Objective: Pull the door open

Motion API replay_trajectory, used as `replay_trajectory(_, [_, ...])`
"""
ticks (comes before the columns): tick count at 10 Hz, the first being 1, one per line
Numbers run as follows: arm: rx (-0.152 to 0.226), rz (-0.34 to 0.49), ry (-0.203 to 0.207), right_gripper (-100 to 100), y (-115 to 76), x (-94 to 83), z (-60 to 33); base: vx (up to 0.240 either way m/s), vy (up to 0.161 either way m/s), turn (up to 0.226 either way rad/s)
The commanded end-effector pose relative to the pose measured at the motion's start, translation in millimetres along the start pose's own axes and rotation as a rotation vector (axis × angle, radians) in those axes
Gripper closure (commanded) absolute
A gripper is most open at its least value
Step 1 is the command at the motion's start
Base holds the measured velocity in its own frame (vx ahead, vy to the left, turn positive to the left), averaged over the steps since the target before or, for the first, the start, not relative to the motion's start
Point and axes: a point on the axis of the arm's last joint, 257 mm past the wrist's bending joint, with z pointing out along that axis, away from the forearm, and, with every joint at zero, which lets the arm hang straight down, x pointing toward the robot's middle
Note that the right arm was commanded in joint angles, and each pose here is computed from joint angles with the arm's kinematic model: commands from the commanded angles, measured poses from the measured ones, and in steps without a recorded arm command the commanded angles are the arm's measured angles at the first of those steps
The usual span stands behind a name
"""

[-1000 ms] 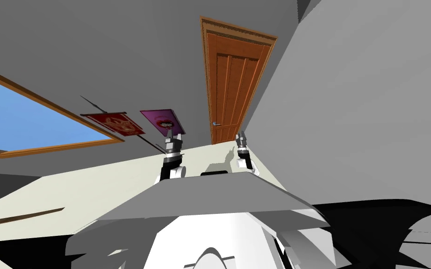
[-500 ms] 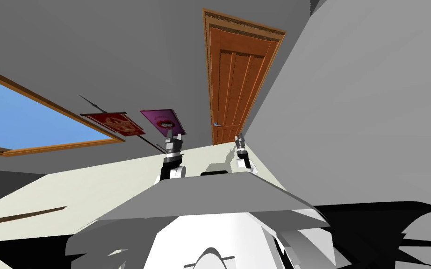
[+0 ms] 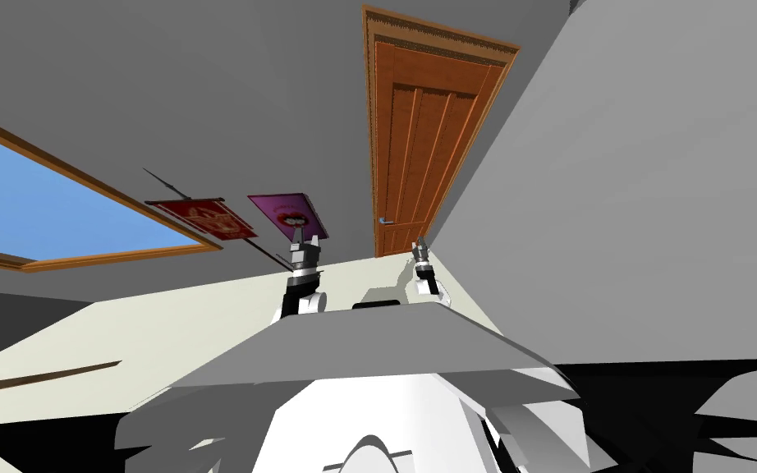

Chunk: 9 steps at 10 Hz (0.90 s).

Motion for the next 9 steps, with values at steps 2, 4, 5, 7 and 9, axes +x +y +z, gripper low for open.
replay_trajectory(2, [0.027, -0.001, 0.001, -100, -16.7, -0.2, -2.3, 0.061, 0.023, 0.030])
replay_trajectory(4, [0.054, -0.002, 0.002, -100, -32.9, -2.4, -4.7, 0.085, 0.024, 0.050])
replay_trajectory(5, [0.065, -0.002, 0.003, -100, -39.9, -3.4, -5.6, 0.104, 0.004, 0.049])
replay_trajectory(7, [0.095, -0.003, 0.004, -100, -56.3, -5.8, -9.1, 0.107, 0.020, 0.053])
replay_trajectory(9, [0.120, -0.003, 0.004, -100, -70.9, -8.0, -12.2, 0.110, 0.020, 0.052])
